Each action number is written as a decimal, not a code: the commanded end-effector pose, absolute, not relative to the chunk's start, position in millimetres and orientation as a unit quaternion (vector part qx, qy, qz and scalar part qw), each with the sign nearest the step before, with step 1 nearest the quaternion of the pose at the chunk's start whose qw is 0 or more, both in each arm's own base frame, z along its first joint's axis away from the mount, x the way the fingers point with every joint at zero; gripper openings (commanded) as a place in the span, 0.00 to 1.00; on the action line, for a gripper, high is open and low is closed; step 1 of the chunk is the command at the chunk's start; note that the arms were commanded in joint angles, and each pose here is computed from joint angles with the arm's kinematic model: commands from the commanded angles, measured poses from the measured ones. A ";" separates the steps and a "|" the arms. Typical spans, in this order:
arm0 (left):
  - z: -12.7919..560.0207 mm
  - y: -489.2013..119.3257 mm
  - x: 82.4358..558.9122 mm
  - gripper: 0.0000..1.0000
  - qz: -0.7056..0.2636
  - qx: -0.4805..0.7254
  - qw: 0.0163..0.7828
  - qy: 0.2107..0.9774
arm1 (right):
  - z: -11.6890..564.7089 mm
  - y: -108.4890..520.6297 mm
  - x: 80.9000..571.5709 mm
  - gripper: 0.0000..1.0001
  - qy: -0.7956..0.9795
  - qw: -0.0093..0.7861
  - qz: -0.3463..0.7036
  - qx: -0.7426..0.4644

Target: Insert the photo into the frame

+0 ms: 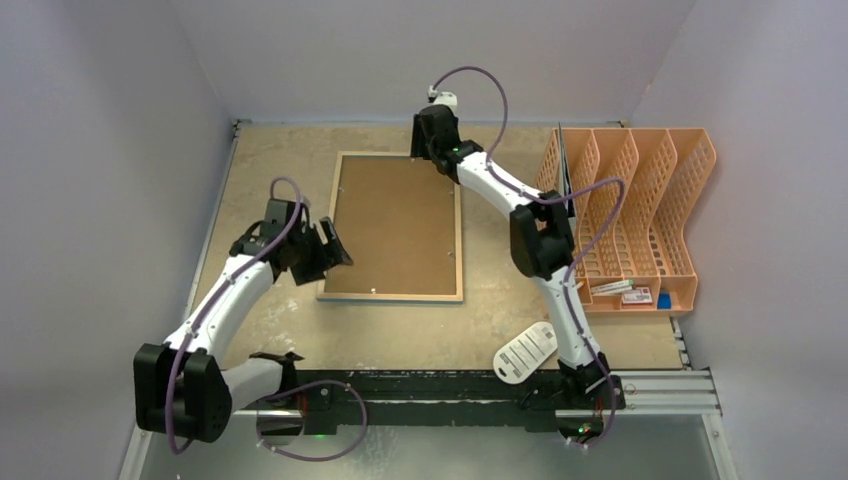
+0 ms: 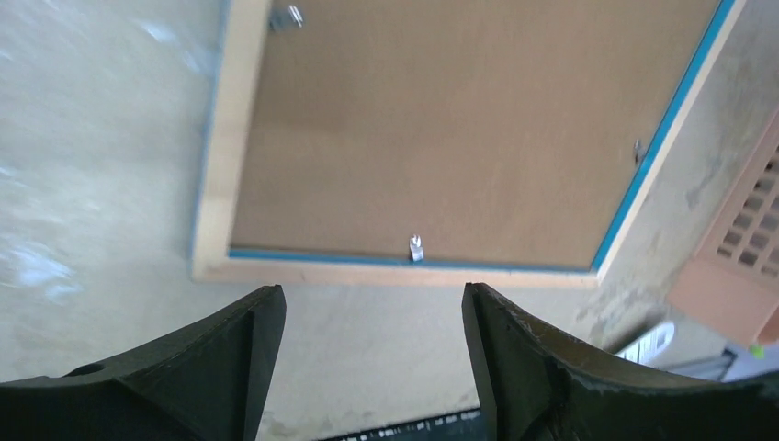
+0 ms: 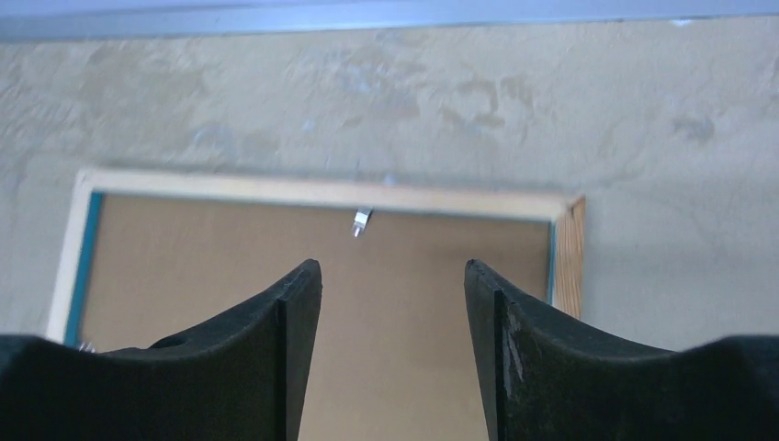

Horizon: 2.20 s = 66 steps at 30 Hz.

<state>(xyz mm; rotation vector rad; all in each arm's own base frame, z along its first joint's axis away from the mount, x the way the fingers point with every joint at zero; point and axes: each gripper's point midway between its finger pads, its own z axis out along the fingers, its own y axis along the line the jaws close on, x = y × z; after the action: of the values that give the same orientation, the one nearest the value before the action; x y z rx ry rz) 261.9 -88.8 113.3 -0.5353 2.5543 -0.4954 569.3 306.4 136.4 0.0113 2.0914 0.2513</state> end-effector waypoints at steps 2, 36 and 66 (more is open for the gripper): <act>100.4 -135.5 231.7 0.73 -0.255 -0.186 0.185 0.931 | 152.2 290.1 623.7 0.61 0.828 0.551 0.091 0.044; 39.1 -104.0 267.2 0.69 -0.195 -0.290 0.171 0.921 | 50.0 301.7 582.0 0.61 0.886 0.403 0.189 -0.129; 92.2 5.8 368.6 0.72 -0.074 -0.206 0.283 0.934 | 197.0 286.9 452.3 0.60 0.868 0.412 0.271 -0.060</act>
<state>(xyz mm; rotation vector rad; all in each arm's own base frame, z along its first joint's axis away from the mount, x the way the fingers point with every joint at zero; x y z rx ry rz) 332.3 6.5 95.7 -0.7121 2.5057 -0.1603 481.5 263.5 202.0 -0.1377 2.1422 0.5813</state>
